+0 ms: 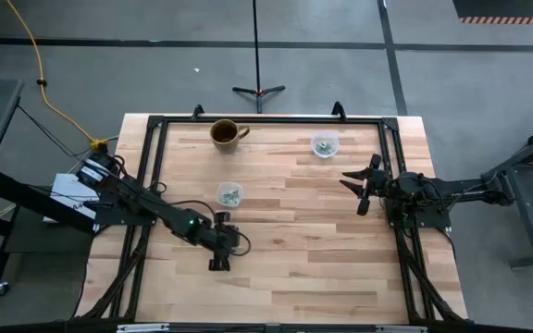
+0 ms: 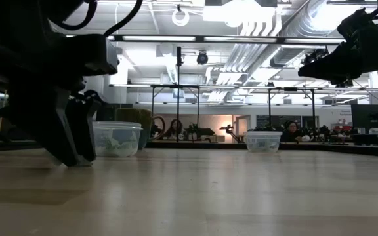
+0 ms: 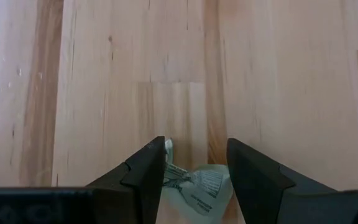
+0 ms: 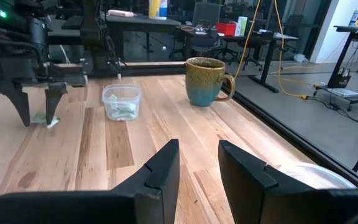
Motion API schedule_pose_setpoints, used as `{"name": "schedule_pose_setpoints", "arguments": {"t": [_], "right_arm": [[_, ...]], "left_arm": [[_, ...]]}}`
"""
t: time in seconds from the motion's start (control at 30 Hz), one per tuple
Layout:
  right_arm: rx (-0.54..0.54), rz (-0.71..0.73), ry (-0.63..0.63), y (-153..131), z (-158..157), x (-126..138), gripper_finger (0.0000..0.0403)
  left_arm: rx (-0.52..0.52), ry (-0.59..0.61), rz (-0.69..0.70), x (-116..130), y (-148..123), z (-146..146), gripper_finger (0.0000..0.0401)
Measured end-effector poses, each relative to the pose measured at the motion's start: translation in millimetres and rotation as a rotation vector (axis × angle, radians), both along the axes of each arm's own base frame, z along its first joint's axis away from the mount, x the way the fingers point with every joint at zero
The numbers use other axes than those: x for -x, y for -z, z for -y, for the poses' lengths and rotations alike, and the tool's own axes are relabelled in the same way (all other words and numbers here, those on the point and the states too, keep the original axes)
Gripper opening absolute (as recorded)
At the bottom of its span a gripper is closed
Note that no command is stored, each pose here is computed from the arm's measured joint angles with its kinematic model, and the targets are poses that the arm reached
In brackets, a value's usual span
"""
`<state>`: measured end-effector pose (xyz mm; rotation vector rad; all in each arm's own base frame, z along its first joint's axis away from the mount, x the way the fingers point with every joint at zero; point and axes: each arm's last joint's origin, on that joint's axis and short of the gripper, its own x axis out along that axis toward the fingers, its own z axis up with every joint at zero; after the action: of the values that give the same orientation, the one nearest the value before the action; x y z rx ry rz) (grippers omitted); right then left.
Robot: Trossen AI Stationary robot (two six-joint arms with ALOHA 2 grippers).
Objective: Pick and place Stevia / Truvia into bins
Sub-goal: Put the stevia packet into the bottom container
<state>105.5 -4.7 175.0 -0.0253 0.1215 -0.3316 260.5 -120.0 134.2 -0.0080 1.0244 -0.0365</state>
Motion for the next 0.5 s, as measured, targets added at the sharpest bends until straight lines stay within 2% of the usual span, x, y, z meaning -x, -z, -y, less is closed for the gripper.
{"name": "schedule_pose_setpoints", "arguments": {"t": [0.23, 0.5], "right_arm": [[0.001, -0.001, 0.001, 0.1, 0.0, 0.0, 0.0103], [0.003, -0.001, 0.001, 0.0, 0.0, 0.0, 0.0103]], "left_arm": [[-0.011, 0.006, -0.008, -2.6, 6.3, 1.2, 0.0207], [-0.007, -0.016, 0.083, -12.0, -20.2, 4.5, 0.0207]]}}
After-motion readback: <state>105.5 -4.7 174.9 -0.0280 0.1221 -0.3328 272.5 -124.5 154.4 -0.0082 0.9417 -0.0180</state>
